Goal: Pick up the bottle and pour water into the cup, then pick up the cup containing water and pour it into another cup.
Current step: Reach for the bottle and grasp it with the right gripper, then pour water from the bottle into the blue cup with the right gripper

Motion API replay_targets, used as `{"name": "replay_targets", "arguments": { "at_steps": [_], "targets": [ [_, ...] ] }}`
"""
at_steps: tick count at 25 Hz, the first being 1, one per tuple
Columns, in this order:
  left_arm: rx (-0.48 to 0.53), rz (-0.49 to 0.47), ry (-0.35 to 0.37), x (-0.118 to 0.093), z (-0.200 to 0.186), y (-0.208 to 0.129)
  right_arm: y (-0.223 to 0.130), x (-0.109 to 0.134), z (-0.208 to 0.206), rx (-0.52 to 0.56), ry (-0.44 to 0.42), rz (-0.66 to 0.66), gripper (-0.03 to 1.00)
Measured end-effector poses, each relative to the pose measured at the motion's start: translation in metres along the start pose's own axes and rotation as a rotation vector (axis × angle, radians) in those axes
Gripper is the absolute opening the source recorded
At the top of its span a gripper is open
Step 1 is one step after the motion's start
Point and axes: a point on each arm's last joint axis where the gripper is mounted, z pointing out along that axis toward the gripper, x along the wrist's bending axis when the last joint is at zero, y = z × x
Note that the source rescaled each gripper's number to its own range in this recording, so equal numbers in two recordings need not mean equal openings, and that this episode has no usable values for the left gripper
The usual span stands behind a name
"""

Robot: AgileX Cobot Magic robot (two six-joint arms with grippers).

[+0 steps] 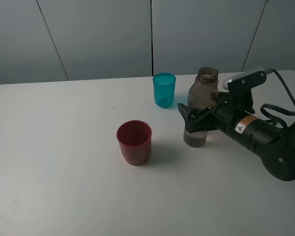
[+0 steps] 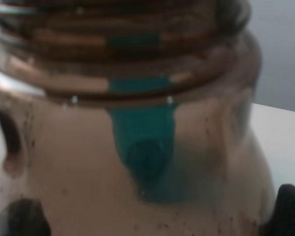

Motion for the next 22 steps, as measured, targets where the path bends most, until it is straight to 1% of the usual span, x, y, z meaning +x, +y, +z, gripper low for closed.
{"name": "replay_targets", "arguments": {
  "at_steps": [6, 7, 8, 9, 10, 22],
  "targets": [
    [0.0, 0.0, 0.0, 0.0, 0.0, 0.0, 0.0035, 0.0021, 0.0046, -0.018, 0.023, 0.012, 0.99],
    [0.0, 0.0, 0.0, 0.0, 0.0, 0.0, 0.0035, 0.0019, 0.0046, -0.018, 0.02, 0.015, 0.87],
    [0.0, 0.0, 0.0, 0.0, 0.0, 0.0, 0.0035, 0.0012, 0.0047, -0.018, 0.013, 0.018, 0.6],
    [0.0, 0.0, 0.0, 0.0, 0.0, 0.0, 0.0035, 0.0007, 0.0047, -0.018, 0.007, 0.023, 0.27],
    [0.0, 0.0, 0.0, 0.0, 0.0, 0.0, 0.0035, -0.0001, 0.0047, -0.018, -0.002, 0.033, 0.0],
    [0.0, 0.0, 0.0, 0.0, 0.0, 0.0, 0.0035, -0.0006, 0.0047, -0.018, -0.007, 0.039, 0.0]
  ]
}}
